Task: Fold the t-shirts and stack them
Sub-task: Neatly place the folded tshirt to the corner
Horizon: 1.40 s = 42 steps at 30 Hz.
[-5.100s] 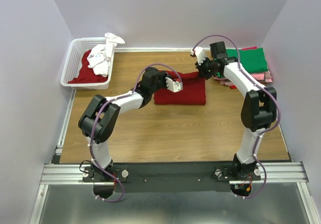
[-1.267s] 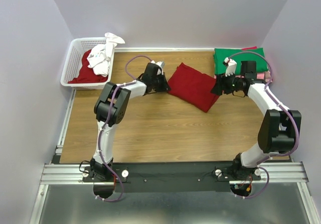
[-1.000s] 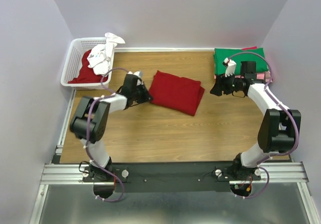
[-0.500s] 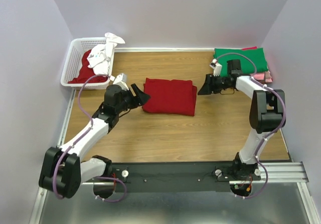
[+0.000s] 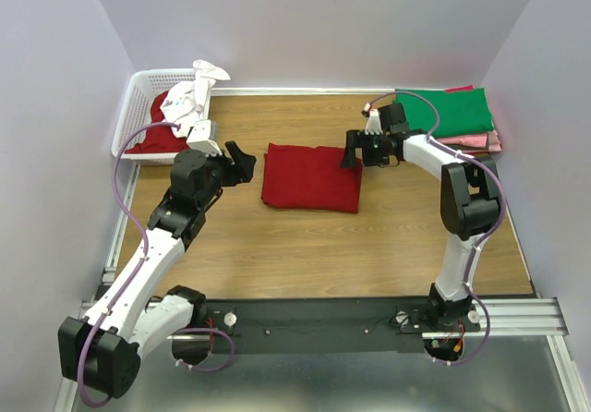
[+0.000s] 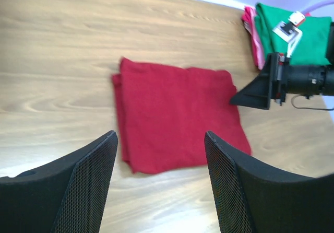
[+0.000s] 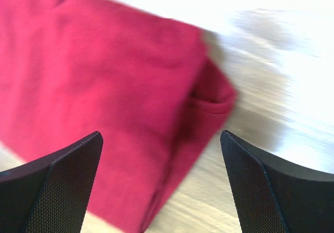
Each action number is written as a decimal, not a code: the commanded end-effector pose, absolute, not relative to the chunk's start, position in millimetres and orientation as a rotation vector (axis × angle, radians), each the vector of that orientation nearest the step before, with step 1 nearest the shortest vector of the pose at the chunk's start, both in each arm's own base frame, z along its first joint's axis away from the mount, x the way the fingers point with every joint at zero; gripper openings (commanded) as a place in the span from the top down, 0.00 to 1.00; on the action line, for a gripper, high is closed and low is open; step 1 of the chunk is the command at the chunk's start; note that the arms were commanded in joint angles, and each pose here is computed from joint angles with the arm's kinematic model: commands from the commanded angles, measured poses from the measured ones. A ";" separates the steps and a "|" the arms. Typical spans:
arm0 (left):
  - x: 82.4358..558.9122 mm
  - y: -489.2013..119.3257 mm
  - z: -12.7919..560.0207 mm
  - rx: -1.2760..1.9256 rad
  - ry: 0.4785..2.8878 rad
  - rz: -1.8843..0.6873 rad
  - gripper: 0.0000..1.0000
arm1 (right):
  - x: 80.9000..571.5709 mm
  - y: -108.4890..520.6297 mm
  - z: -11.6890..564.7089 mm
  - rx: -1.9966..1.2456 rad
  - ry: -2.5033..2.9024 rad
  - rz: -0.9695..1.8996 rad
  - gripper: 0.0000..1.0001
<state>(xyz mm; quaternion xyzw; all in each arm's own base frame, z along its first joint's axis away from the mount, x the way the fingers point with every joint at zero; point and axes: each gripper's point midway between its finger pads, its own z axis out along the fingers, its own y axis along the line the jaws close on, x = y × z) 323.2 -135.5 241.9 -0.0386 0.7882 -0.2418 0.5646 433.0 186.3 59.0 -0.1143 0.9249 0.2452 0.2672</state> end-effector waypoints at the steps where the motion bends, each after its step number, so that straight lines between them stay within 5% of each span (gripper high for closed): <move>1: 321.9 -116.5 239.1 -0.044 1.853 -0.420 0.25 | 449.3 160.7 52.3 -0.178 2.476 0.467 0.00; 21: 303.7 -92.6 240.1 -0.007 1.810 -0.296 0.25 | 433.5 228.7 5.1 -0.160 2.578 0.488 0.00; 36: 304.5 -96.4 232.1 0.020 1.828 -0.303 0.25 | 419.7 260.6 -31.1 -0.425 2.683 0.772 0.01; 42: 304.0 -96.8 233.4 0.021 1.822 -0.306 0.25 | 419.6 256.0 -55.8 -0.411 2.750 0.728 0.24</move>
